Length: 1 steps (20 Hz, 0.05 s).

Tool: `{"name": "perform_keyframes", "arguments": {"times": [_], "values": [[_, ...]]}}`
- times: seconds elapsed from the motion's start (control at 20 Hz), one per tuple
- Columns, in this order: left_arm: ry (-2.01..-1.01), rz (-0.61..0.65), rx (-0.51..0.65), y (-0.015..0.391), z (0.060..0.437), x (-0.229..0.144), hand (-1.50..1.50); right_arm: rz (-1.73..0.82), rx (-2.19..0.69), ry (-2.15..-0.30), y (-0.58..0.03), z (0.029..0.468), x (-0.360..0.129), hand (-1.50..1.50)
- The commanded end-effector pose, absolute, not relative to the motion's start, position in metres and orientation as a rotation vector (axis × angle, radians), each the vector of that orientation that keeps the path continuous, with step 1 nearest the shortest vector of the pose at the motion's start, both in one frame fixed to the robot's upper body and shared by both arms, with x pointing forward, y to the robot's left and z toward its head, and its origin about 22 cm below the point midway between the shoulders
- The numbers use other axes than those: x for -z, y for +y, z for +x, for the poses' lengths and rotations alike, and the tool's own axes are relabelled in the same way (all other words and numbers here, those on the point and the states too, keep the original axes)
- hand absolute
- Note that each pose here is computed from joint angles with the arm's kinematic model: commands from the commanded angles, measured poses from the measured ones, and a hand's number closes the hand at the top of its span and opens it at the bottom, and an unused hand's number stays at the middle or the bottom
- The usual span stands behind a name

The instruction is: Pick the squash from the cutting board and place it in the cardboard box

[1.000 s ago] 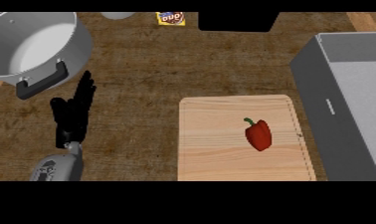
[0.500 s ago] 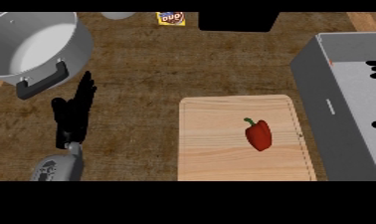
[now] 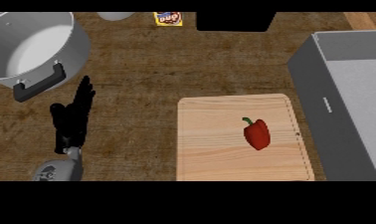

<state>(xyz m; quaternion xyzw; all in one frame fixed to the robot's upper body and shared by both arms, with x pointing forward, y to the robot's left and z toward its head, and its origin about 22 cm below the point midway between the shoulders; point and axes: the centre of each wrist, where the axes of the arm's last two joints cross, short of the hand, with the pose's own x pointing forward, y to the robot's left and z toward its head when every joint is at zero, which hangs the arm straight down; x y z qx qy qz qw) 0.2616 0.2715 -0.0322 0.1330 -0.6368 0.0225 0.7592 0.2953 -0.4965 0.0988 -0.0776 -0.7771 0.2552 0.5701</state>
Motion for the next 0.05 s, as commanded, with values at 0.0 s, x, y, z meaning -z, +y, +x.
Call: {"name": "perform_keyframes", "arguments": {"times": [0.0], "values": [[-1.412,0.297,-0.044,0.2808,0.2664,0.0298,0.0,-0.04,-0.433,-1.882,-0.5306,0.2881,-0.1073,-1.5]]}}
